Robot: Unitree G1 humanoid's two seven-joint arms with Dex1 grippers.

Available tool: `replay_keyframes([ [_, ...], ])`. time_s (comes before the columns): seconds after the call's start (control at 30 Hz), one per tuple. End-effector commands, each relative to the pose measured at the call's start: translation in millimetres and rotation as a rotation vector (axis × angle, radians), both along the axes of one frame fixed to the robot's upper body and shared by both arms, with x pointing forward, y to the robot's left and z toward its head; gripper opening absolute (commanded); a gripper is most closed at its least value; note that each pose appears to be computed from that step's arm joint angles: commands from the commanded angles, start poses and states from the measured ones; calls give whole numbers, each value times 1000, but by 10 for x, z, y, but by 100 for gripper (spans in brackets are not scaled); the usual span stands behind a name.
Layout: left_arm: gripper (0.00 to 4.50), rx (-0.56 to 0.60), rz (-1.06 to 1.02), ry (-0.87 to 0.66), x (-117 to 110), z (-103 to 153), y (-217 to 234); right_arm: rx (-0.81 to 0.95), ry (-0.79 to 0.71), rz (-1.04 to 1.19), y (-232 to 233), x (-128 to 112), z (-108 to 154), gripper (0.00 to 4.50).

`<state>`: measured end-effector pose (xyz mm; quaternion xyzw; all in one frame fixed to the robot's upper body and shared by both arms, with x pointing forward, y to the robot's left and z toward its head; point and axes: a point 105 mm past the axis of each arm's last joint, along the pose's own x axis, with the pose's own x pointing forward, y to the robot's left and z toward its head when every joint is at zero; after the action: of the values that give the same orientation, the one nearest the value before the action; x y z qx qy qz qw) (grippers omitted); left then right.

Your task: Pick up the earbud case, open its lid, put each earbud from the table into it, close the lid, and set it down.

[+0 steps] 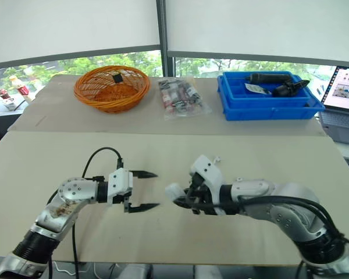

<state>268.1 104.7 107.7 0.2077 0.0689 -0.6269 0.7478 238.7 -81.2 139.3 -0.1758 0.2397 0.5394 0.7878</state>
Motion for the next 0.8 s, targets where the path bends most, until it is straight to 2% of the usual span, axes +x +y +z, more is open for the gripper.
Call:
replay_keyframes([
  [0.03,450,-7,-83,58,-102,159,-165,-92,-147,156,24,-21,78,72],
  [0.23,450,-12,-110,13,-43,316,-376,-136,-205,241,28,33,92,72],
  [0.5,450,-9,-160,18,-74,303,-477,-133,-218,279,82,40,105,72],
  [0.53,400,-8,-163,21,-82,295,-485,-132,-218,282,88,41,112,72],
  [0.57,375,-7,-164,23,-84,286,-495,-131,-220,285,96,43,119,72],
  [0.77,81,7,-168,33,-92,219,-542,-131,-229,299,133,49,155,72],
  [0.8,54,7,-167,30,-90,213,-551,-130,-233,302,140,47,162,72],
])
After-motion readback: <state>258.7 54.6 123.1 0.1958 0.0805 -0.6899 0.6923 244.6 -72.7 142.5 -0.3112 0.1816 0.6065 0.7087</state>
